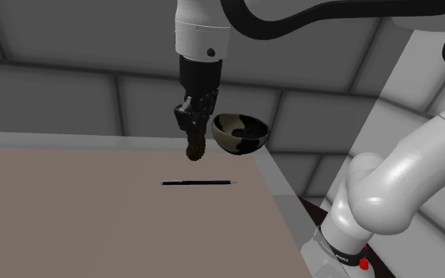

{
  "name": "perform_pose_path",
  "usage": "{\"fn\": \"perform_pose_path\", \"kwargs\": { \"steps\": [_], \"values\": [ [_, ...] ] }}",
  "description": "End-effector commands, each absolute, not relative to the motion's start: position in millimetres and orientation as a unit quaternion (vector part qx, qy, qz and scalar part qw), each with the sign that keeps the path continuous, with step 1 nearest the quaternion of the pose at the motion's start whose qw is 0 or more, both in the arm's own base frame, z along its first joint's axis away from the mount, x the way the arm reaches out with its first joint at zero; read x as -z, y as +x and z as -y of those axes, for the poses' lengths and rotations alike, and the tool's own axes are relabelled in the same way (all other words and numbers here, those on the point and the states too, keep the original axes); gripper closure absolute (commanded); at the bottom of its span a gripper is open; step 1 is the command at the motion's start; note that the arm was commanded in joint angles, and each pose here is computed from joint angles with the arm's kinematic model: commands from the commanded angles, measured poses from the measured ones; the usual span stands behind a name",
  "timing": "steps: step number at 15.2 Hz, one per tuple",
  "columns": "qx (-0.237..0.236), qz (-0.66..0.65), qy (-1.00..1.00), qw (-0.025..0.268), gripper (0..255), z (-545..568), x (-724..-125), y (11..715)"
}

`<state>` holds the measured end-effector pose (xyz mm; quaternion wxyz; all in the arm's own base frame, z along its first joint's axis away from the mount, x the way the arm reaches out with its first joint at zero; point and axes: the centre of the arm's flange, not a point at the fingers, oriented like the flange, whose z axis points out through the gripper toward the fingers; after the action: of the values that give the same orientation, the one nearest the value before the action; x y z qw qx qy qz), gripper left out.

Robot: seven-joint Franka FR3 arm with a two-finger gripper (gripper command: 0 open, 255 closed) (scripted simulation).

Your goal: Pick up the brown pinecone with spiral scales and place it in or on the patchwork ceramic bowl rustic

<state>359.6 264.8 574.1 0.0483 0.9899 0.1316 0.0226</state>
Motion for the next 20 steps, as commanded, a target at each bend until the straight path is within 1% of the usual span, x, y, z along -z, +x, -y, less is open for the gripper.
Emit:
{"fn": "perform_pose_path", "kwargs": {
  "steps": [1,6,7,14,20],
  "values": [
    [-0.02,-0.06,0.997,0.034,0,-256,-567,371],
    [-0.004,0.293,0.955,-0.036,0,-195,-525,403],
    [-0.002,0.337,0.94,-0.045,0,-186,-519,404],
    [-0.002,0.337,0.94,-0.045,0,-189,-482,405],
    [-0.002,0.337,0.94,-0.045,0,-189,-479,405]
  ]
}}
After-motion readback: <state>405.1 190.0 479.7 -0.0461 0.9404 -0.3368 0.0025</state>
